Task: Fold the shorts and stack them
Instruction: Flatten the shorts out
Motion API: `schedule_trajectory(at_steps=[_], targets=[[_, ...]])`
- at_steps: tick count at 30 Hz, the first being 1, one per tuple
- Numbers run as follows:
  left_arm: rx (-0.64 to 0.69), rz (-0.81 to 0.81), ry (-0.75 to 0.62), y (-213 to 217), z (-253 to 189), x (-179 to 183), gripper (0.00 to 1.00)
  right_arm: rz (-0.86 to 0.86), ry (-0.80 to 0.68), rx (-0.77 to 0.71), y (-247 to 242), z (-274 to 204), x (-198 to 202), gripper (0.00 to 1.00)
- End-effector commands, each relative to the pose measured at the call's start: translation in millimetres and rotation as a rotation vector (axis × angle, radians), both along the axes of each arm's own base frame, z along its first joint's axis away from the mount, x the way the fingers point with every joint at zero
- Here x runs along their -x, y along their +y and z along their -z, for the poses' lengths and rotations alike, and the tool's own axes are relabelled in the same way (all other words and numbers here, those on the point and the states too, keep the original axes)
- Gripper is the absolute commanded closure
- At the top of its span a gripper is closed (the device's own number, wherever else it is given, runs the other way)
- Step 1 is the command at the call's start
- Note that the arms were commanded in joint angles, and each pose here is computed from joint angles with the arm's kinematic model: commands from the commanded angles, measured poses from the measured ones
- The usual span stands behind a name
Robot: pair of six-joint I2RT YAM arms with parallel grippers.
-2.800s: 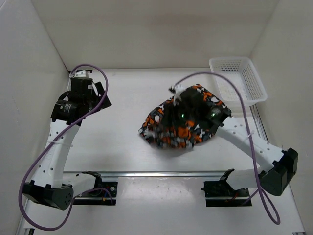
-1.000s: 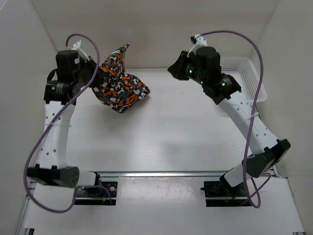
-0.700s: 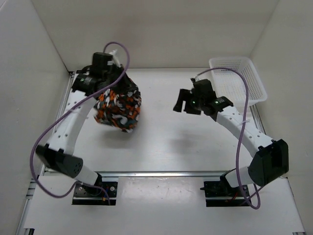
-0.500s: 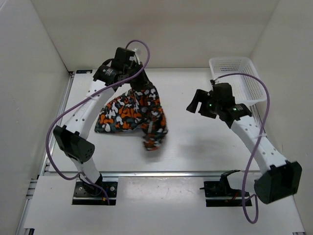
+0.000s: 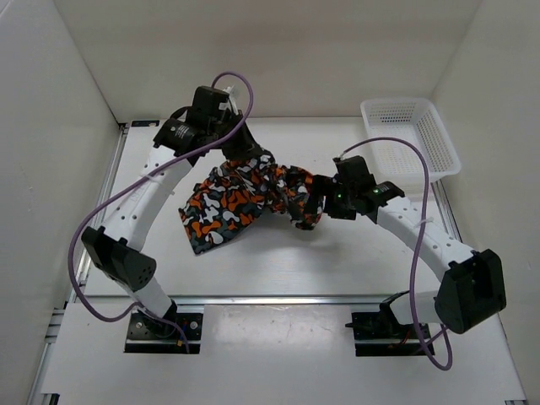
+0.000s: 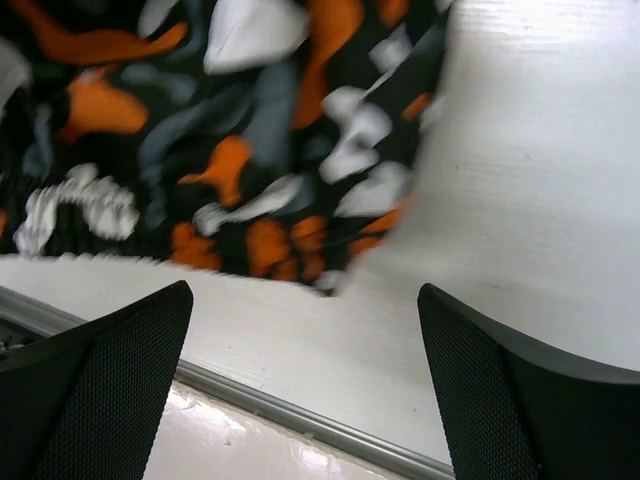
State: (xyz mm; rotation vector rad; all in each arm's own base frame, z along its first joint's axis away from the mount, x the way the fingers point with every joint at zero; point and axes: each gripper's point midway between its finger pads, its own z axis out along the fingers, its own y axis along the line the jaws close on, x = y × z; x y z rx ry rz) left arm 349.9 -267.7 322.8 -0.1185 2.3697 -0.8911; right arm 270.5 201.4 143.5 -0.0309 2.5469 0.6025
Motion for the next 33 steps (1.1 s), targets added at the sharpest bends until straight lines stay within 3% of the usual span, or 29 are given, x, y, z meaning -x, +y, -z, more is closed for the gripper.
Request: schedule_trajectory(at_steps=[1,8,12,14,16,17,18,22,24,25,29,31,33], targets=[[0.031,-0.016,-0.053,14,-24,23,0.90,0.055,-0.045,-0.024,-2,-14,-6,0.04],[-0.027,0.068,0.053,-40,22,70,0.90,0.238,-0.079,-0.017,-42,-19,-22,0.08],[-0.046,0.230,0.118,-111,45,99,0.90,0.398,-0.166,0.040,-91,-40,-23,0.08],[0.004,0.316,0.049,-133,15,104,0.80,0.502,-0.224,0.055,-123,-58,-20,0.08],[0.026,0.322,0.013,-134,-6,103,0.60,0.549,-0.276,0.057,-145,-74,-13,0.08],[0.023,0.306,-0.013,-127,-13,99,0.29,0.551,-0.286,0.057,-149,-75,-10,0.08],[0.025,0.290,-0.016,-118,-18,96,0.18,0.538,-0.299,0.063,-153,-77,-4,0.07],[0.023,0.101,-0.073,-39,-37,65,0.17,0.433,-0.245,0.027,-140,-69,10,0.07],[-0.040,0.027,-0.021,-6,-4,59,0.26,0.379,-0.219,-0.010,-128,-64,15,0.07],[-0.054,-0.039,0.001,19,6,49,0.37,0.343,-0.204,-0.026,-119,-61,19,0.08],[-0.146,-0.181,0.106,87,65,55,0.43,0.128,-0.159,0.000,-82,-43,33,0.10],[-0.183,-0.192,0.166,103,99,55,0.31,0.080,-0.092,0.092,-76,-21,37,0.04],[-0.218,-0.221,0.212,119,122,47,0.09,0.083,-0.047,0.167,-78,-9,36,0.01]])
